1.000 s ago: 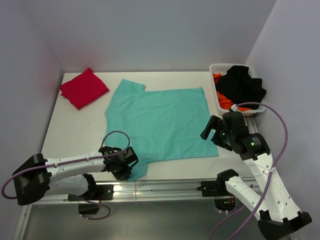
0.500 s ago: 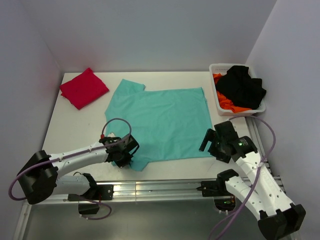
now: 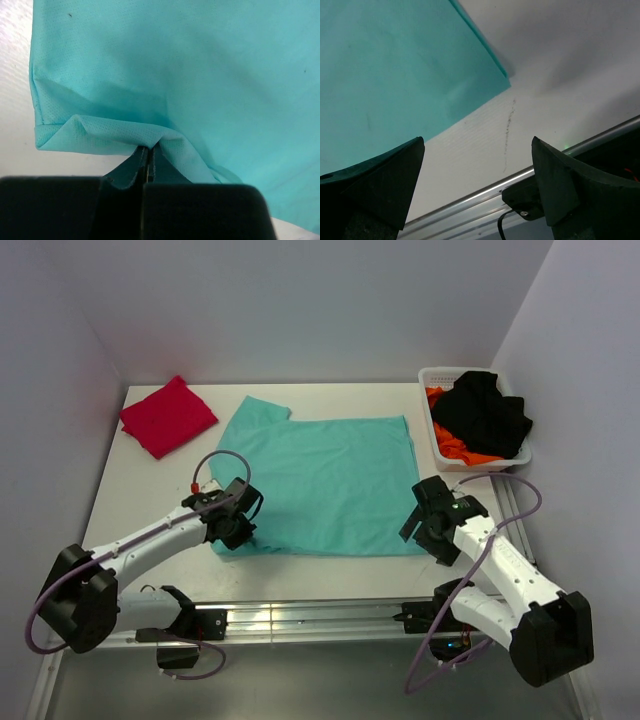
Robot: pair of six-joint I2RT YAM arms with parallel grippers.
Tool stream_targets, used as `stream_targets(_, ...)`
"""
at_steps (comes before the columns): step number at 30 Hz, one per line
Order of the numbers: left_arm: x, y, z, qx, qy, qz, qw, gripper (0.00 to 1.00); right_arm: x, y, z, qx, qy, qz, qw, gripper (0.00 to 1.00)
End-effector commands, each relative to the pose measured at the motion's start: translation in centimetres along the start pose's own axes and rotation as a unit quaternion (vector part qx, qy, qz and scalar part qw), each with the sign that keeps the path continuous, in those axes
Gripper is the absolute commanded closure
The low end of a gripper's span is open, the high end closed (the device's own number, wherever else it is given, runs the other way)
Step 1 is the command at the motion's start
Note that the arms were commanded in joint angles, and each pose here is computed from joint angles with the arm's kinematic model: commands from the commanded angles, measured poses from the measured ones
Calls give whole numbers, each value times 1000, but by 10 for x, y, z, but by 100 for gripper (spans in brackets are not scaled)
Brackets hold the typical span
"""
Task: Fold and stack the t-shirts
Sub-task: Fold the tshirt
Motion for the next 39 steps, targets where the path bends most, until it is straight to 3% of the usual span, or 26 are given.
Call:
stream_targets(1, 4, 14, -11, -21, -24, -6, 999, 100, 0, 18, 16, -44, 15, -45, 998, 6)
stream_targets(7, 2, 31, -10, -24, -25, -3, 999, 100, -22, 18, 26, -49, -9, -30, 998, 17)
stream_targets(14, -4, 39, -8, -31, -20, 4, 999, 100, -34, 11, 27, -62, -30, -5, 998, 19)
stream_targets(19, -5, 44, -10, -34, -17, 5, 999, 100, -40, 0, 18, -78, -24, -1, 997, 26)
stream_targets(20, -4, 45, -10, -33, -16, 5, 999, 100, -41, -1, 17, -81, -27, 0, 996, 32)
stream_targets(30, 3, 46, -10, -27, -12, 4, 1000, 100, -53, -14, 6, -98, -28, 2, 995, 36)
stream_targets(33, 7, 47, -5, -25, -8, 1, 1000, 100, -55, -12, 7, -97, -34, -6, 995, 53)
stream_targets(34, 8, 47, -5, -24, -8, -1, 1000, 100, -55, -10, 7, -97, -35, -12, 995, 65)
stream_targets(35, 11, 47, -3, -24, -7, -2, 1000, 100, -56, -9, 7, -96, -38, -14, 995, 71)
stream_targets(39, 16, 50, -2, -25, -4, -10, 1000, 100, -56, -5, 9, -90, -48, -18, 995, 82)
Point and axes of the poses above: each gripper's point midway between its finger pads, its own x axis back along the fingers, its own z axis along the line the jaws close on, y = z × x, the point moved 8 cm from there along x, back along the fingers, and after that the axes turned 2 degrees about x, right-handed, at the moved point
